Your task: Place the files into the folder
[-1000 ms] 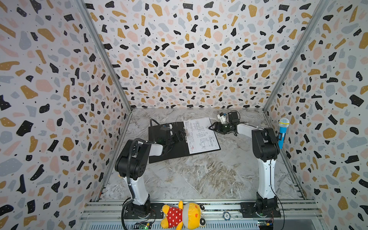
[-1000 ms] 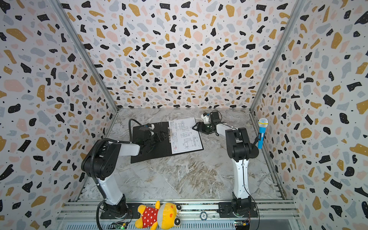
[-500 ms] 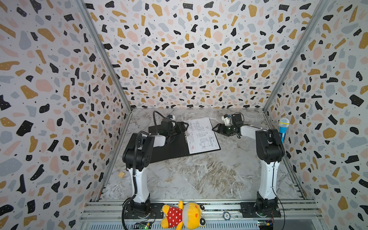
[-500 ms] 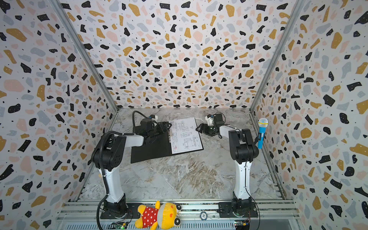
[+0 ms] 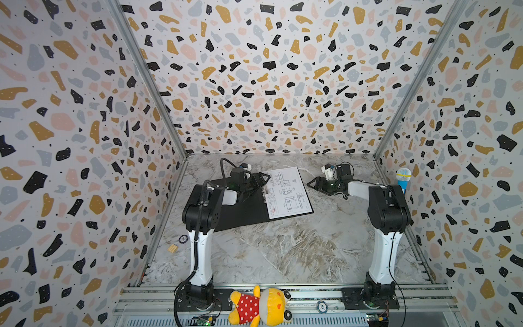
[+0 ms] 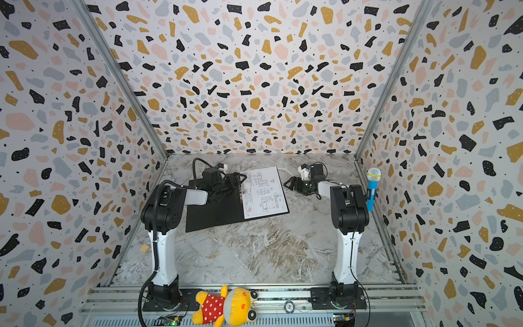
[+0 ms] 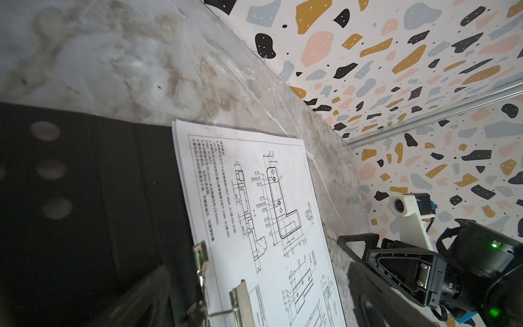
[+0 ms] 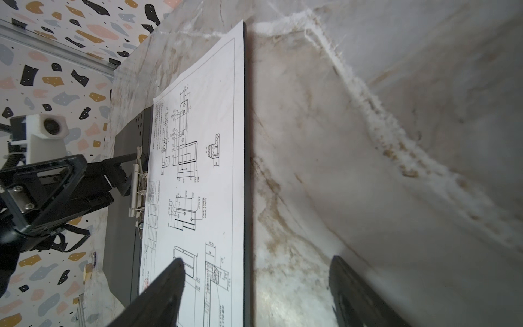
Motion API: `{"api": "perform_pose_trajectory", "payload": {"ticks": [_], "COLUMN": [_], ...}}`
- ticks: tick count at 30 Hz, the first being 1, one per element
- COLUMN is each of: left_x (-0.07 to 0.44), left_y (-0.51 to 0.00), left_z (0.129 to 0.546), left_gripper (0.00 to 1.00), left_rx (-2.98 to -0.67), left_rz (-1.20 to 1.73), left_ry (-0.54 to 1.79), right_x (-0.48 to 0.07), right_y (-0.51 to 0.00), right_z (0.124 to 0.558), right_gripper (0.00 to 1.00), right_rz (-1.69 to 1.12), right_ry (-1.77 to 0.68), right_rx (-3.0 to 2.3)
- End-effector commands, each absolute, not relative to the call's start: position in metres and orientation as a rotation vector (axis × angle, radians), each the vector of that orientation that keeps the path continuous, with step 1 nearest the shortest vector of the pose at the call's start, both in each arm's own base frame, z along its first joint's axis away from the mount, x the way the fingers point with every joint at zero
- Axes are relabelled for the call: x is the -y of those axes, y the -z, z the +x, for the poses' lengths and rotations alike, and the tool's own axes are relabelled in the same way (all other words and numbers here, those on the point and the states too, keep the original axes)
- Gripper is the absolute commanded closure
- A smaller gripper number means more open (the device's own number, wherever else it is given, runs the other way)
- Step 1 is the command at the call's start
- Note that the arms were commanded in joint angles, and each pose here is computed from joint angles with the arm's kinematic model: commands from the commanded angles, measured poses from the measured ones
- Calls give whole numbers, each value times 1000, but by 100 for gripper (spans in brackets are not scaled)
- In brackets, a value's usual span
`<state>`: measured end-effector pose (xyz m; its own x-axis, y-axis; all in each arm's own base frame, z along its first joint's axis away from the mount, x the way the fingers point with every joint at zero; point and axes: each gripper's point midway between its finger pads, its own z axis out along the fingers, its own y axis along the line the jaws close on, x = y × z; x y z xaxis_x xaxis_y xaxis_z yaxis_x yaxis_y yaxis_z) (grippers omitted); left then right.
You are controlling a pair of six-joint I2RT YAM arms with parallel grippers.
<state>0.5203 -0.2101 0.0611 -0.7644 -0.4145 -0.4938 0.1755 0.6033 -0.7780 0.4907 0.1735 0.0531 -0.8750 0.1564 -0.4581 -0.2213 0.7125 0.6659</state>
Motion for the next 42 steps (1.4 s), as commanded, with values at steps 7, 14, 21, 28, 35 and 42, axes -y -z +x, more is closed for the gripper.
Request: {"api": "perform_pose_trajectory", "payload": {"ticks": [7, 14, 21, 28, 35, 42], "left_x": [215, 219, 221, 220, 220, 219], "left_y": [-64, -71, -78, -84, -98, -114], "left_z": [522, 520, 517, 512, 508, 502], "left_gripper": [0, 0, 0, 0, 0, 0], "left_rx": [-2132, -2079, -2046, -2028, -2005, -1970], "left_rz": [-173, -177, -204, -206, -190, -174], "left_ry": [1232, 1308, 1370, 1386, 1387, 1400], "right_x": [-173, -172, -171, -171, -171, -171], "right_y": [-48, -47, -46, -45, -46, -48], "right_z": [477, 476, 475, 474, 472, 471], "right_gripper": [19, 20, 20, 20, 20, 20], "right_rz": [-55, -55, -52, -53, -56, -60], "right_ry": [-1040, -1043, -1044, -1046, -1047, -1048], "right_rx": [-2450, -2452, -2456, -2459, -2458, -2456]}}
